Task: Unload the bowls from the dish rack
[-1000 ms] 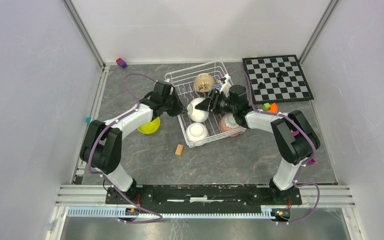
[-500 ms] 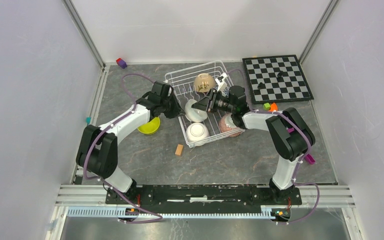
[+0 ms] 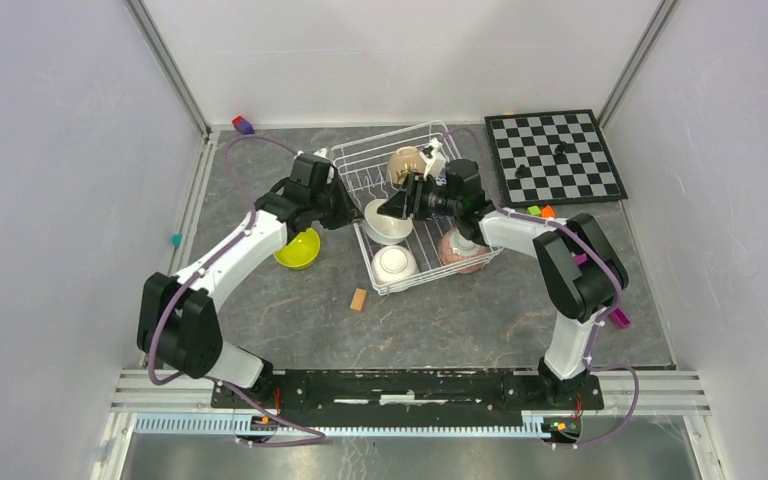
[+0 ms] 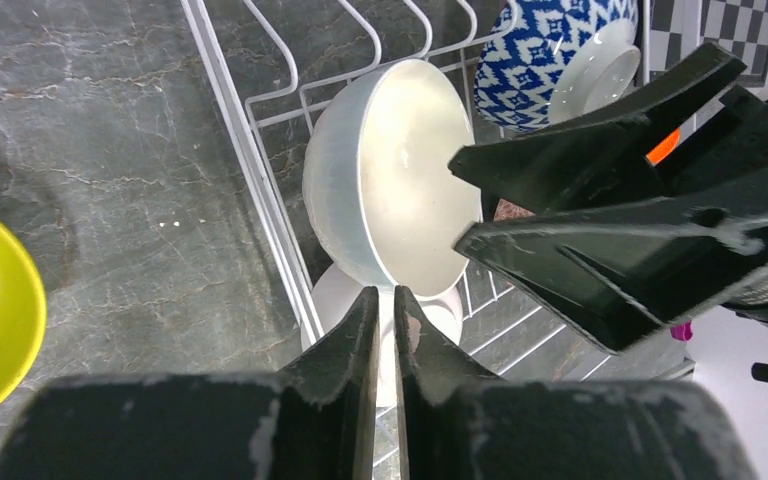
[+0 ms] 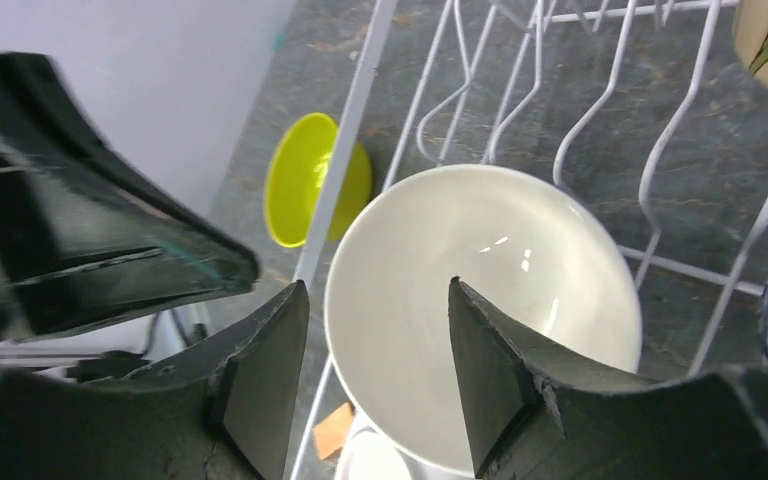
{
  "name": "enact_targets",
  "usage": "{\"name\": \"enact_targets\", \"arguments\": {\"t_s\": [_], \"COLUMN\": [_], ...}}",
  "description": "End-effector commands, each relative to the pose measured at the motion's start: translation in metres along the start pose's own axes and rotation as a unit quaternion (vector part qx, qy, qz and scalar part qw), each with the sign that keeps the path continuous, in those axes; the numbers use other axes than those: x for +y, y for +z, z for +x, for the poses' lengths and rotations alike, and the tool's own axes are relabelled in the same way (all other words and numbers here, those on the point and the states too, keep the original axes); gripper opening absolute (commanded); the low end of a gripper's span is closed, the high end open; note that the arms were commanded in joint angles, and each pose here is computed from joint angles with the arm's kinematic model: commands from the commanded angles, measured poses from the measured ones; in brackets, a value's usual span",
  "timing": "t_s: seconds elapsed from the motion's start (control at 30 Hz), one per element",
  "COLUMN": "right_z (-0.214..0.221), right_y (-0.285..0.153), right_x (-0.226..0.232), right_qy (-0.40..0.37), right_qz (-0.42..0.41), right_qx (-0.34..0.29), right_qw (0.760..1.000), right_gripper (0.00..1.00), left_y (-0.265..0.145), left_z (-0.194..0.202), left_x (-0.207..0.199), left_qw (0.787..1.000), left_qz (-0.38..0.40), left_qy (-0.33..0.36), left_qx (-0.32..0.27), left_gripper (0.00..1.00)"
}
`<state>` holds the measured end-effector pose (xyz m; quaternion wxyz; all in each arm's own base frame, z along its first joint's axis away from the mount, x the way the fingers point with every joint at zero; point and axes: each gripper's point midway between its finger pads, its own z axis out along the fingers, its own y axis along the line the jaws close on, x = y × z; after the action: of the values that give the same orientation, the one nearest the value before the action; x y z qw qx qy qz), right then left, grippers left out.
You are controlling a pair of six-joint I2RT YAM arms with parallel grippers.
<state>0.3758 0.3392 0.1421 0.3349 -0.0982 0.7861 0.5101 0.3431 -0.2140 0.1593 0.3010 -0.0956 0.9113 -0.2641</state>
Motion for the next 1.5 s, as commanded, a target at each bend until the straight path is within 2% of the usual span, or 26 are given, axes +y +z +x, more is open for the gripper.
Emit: {"name": "enact_targets", "arguments": {"t_s": [0.0, 0.17, 0.37, 0.8, 0.97, 1.0, 1.13, 1.47], "right_z": [-0.003, -0.002, 0.01, 0.045, 0.051, 0.051, 0.036, -0.034], "right_y": [0.005, 0.006, 0.012, 0.017, 0.02, 0.021, 0.019, -0.024], "right_x": [0.004, -0.005, 0.01, 0.0, -0.005, -0.003, 0.012, 0.074], "right_qy": [-0.105, -0.166, -0.226, -0.296, -0.319, -0.322, -0.338, -0.382], "right_qz": [0.06, 0.121, 0.097, 0.094, 0.112, 0.111, 0.113, 0.14], "right_qx": [0.034, 0.066, 0.103, 0.185, 0.201, 0.2, 0.177, 0.077], "right_qw": [0.992, 0.976, 0.964, 0.932, 0.919, 0.919, 0.918, 0.91], "right_gripper": [0.6, 0.59, 0.58, 0.53, 0.41, 0.36, 0.0, 0.0], "left_y": [-0.027, -0.046, -0.067, -0.109, -0.115, -0.116, -0.121, -0.132], "left_z": [-0.025, -0.033, -0.04, -0.032, -0.025, -0.024, -0.021, -0.021], "left_x": [-0.012, -0.008, 0.006, 0.044, 0.052, 0.053, 0.054, 0.057], "left_qw": [0.998, 0.996, 0.992, 0.979, 0.978, 0.978, 0.978, 0.974], "left_qz": [0.007, -0.008, -0.04, -0.103, -0.106, -0.106, -0.105, -0.107], "left_qy": [0.031, 0.043, 0.057, 0.094, 0.097, 0.098, 0.099, 0.11], "left_qx": [-0.047, -0.075, -0.106, -0.146, -0.151, -0.152, -0.151, -0.167], "left_gripper": [0.17, 0.19, 0.22, 0.3, 0.31, 0.32, 0.33, 0.39]}}
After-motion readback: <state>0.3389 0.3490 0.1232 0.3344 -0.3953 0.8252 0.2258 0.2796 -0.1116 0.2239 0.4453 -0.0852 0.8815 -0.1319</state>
